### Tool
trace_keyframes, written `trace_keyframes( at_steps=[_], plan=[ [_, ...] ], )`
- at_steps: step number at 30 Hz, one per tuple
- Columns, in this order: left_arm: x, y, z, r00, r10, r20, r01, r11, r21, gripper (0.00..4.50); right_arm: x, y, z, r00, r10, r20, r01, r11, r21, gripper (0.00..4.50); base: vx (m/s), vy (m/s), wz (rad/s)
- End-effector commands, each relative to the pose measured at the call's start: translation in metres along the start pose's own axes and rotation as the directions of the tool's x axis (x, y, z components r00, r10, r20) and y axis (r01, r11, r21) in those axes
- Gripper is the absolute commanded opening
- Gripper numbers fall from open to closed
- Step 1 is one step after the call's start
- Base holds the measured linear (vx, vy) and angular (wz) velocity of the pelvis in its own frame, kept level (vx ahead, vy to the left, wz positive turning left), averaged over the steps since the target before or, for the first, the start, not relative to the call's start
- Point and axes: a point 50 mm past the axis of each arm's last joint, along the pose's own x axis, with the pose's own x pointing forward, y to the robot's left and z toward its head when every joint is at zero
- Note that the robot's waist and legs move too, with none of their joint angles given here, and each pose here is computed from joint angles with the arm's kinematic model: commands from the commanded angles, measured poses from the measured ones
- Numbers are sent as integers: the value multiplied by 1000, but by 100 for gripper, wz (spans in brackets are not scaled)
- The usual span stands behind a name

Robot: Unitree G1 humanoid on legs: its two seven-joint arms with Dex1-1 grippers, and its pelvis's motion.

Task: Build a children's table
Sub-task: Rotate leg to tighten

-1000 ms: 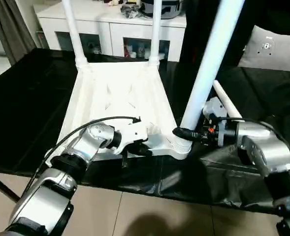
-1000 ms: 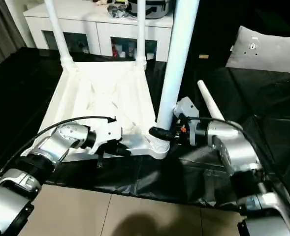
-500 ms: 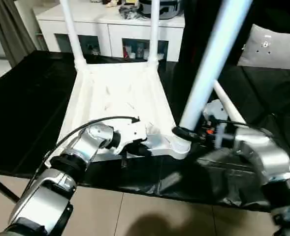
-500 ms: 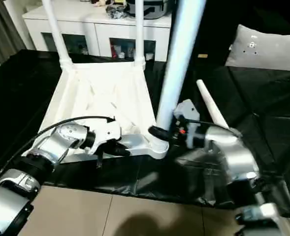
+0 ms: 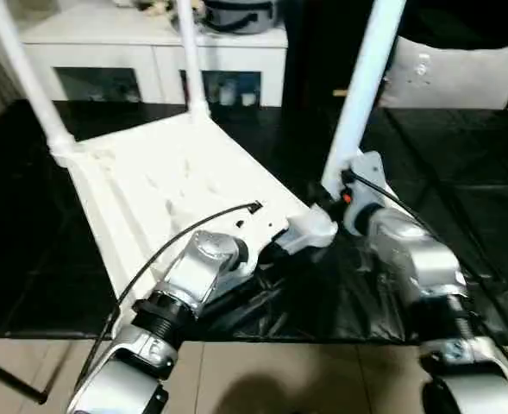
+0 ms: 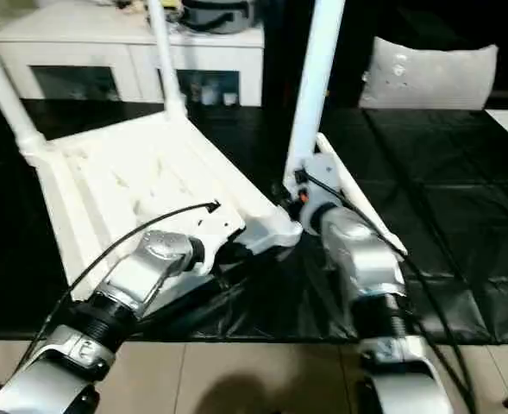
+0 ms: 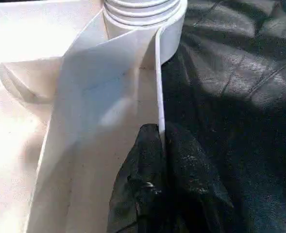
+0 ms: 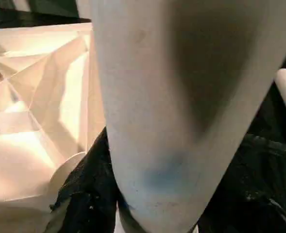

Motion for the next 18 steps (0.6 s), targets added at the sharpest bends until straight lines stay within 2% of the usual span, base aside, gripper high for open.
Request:
trace_keyframes(
  at_steps=[1,8,9,11,14,18],
  plan=[
    [-2,-1,9,1000,21,8,-22,999,49,0,1,6,-49,974,3,-228,15,997,77,184,0,0,0],
    [-1,-6,12,1000,1,28,-3,998,62,0,4,1,-51,974,2,-227,12,998,60,184,0,0,0],
    [-1,-8,13,999,-11,38,8,997,77,0,5,1,-49,979,11,-203,0,998,58,219,0,0,0],
    [-2,-8,13,999,-16,41,12,996,84,0,6,0,-47,982,16,-186,-5,998,64,254,0,0,0],
    [-4,-6,9,999,-6,32,3,995,96,0,5,1,-45,987,53,-152,-45,997,57,270,0,0,0],
    [-5,-2,8,999,10,30,-13,996,93,0,3,1,-44,990,78,-121,-70,995,64,315,0,0,0]
  ],
)
